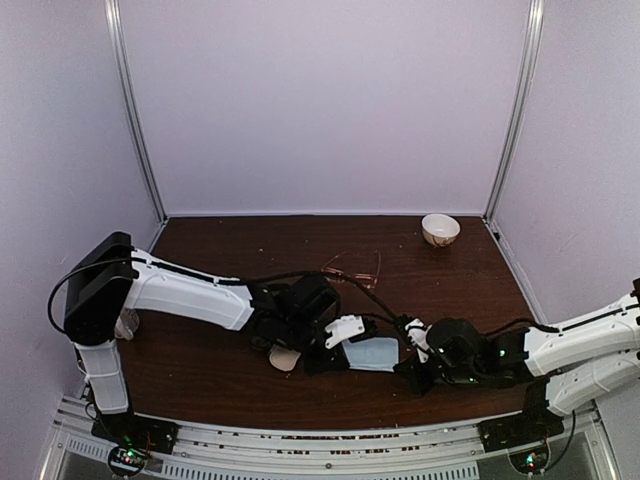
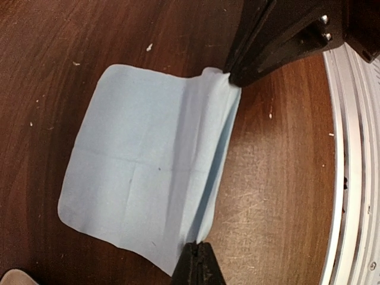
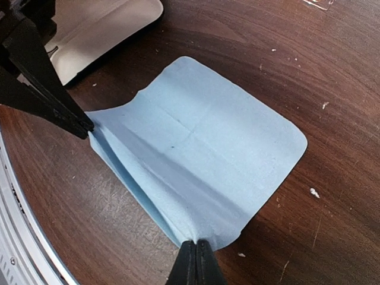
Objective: Organize the sunglasses
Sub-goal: Fold the glasses cleaning cloth at the center of the board.
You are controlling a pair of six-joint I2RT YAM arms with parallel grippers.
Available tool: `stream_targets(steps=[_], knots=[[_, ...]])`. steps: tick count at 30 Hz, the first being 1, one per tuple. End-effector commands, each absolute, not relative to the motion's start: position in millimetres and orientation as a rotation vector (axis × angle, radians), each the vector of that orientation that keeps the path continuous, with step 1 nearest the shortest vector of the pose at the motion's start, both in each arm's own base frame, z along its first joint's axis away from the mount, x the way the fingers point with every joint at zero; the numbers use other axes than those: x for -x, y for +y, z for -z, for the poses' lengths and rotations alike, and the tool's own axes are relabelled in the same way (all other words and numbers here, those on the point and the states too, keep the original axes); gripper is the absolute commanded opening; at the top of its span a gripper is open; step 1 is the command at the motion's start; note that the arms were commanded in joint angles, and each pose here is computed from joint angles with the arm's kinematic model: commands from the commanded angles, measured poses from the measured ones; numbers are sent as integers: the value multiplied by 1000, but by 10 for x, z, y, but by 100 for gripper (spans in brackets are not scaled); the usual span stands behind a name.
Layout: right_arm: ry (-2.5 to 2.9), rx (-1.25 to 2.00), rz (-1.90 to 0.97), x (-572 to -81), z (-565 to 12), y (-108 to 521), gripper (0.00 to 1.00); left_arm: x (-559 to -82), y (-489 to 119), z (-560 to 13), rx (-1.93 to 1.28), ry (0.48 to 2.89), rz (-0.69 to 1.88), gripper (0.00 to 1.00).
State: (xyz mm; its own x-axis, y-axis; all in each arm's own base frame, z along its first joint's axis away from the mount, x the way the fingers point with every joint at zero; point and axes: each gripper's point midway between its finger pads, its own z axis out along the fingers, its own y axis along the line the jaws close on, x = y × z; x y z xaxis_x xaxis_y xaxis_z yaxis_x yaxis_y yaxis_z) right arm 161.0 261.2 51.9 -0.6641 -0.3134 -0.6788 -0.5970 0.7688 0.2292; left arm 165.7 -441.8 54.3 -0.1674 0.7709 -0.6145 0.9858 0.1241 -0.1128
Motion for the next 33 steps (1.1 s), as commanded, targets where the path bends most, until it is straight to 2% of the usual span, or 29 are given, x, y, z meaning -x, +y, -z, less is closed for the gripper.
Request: stream_targets(steps=[1,33], knots=[[2361,666,-529,-1709,-504,2599,0,-1773,-4458,-676,-1649,2024,742,0],[2484,659,-426,-2130,-279,2599,0,-2268,-4521,-436,-1557,2165,760,0]])
